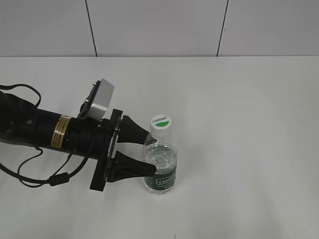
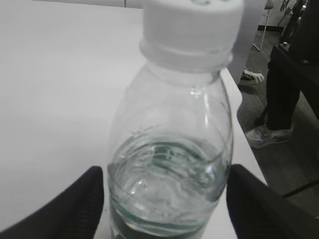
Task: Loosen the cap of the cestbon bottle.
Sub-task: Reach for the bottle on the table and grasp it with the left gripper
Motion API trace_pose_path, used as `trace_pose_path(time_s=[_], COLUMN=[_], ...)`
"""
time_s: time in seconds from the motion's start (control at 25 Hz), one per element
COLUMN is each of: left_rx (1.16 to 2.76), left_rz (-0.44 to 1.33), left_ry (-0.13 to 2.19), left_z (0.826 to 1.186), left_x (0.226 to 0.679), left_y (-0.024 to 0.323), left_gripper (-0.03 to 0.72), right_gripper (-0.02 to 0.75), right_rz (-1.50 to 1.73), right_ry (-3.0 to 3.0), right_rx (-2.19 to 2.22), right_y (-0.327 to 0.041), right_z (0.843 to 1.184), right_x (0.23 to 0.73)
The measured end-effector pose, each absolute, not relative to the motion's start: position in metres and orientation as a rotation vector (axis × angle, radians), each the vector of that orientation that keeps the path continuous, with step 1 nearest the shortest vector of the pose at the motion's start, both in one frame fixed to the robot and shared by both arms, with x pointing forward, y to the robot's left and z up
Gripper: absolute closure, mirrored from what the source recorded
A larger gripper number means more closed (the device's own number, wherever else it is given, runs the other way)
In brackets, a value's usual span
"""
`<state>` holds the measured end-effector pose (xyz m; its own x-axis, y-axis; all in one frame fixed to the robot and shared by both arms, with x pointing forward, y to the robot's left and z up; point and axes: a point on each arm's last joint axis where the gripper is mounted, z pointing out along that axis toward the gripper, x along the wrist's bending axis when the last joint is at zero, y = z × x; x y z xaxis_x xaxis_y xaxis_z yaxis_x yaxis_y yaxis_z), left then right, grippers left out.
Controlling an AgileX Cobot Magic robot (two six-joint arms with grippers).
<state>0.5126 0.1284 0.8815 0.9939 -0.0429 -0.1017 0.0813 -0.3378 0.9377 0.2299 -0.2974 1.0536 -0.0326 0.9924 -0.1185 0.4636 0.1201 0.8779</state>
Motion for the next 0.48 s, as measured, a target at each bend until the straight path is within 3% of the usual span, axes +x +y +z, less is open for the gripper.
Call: trace_pose_path(time_s=[0.28, 0.48], left_rx=[1.905, 1.899], left_rz=[-0.157, -0.176], left_ry=[0.097, 0.106], left_z=[0.8820, 0.8783], left_x=[0.5138, 0.5132], left_y=[0.1282, 0.1280], left_gripper=[0.105, 0.098], right_gripper=[0.177, 0.177], right_rz=[0.849, 0.849], right_ry=[1.612, 1.612], right_rx=[1.452, 1.452], right_y=[-0.2974, -0.2974], right_z=[1.0536, 1.0536], right_x=[0.2299, 0.2299])
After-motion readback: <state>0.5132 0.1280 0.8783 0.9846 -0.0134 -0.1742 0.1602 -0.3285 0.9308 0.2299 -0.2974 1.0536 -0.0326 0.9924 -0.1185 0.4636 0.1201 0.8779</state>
